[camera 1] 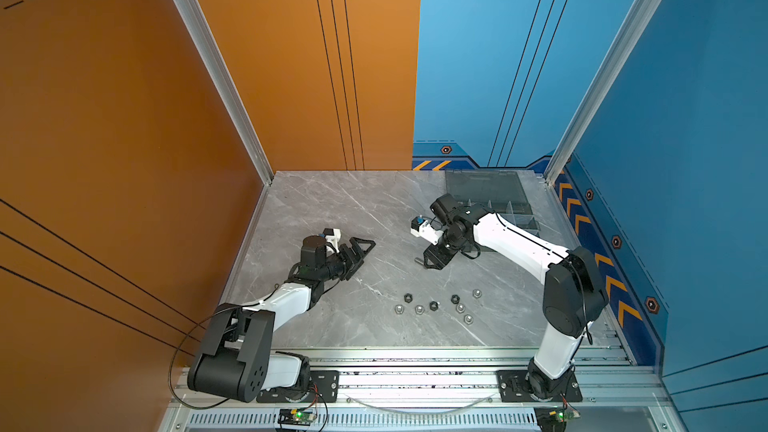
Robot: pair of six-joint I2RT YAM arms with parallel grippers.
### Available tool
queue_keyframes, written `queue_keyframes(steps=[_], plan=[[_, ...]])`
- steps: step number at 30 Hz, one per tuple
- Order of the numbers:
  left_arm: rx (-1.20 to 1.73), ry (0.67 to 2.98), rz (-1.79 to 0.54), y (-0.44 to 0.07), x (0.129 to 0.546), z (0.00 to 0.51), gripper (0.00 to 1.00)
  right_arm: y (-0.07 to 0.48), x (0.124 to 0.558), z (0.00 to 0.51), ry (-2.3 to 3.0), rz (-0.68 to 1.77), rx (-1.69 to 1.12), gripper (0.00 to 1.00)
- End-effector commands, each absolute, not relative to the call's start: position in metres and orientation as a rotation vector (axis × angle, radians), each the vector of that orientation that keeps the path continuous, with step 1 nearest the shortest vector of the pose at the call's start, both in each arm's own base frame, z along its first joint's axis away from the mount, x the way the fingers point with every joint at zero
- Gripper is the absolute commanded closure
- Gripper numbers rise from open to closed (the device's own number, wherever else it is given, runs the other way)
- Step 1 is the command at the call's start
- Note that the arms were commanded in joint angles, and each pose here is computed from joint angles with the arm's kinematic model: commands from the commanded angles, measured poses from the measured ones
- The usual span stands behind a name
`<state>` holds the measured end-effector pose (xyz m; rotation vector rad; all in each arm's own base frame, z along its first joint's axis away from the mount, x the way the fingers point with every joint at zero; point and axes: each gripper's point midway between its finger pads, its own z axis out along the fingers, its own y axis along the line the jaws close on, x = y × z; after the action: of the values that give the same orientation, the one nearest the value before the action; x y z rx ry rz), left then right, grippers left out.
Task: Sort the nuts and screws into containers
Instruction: 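Lower the right gripper and grasp a black hex nut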
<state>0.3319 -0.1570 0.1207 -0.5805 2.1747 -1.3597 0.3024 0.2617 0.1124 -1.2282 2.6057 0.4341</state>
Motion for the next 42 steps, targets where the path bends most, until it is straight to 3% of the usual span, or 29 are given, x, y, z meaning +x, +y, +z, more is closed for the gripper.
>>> queue_keyframes(steps=[1, 8, 22, 42], plan=[[-0.570, 2.176, -1.368, -0.155, 0.329, 0.119, 0.02, 0.276, 0.286, 0.113, 2.634, 0.483, -1.200, 0.46], [-0.583, 2.176, -1.365, -0.151, 0.326, 0.116, 0.02, 0.290, 0.278, 0.093, 2.701, 0.514, -1.063, 0.45], [-0.601, 2.175, -1.361, -0.146, 0.325, 0.113, 0.02, 0.313, 0.245, 0.056, 2.759, 0.440, -1.160, 0.45], [-0.608, 2.170, -1.362, -0.144, 0.325, 0.115, 0.02, 0.319, 0.245, 0.032, 2.968, 0.359, -0.756, 0.46]])
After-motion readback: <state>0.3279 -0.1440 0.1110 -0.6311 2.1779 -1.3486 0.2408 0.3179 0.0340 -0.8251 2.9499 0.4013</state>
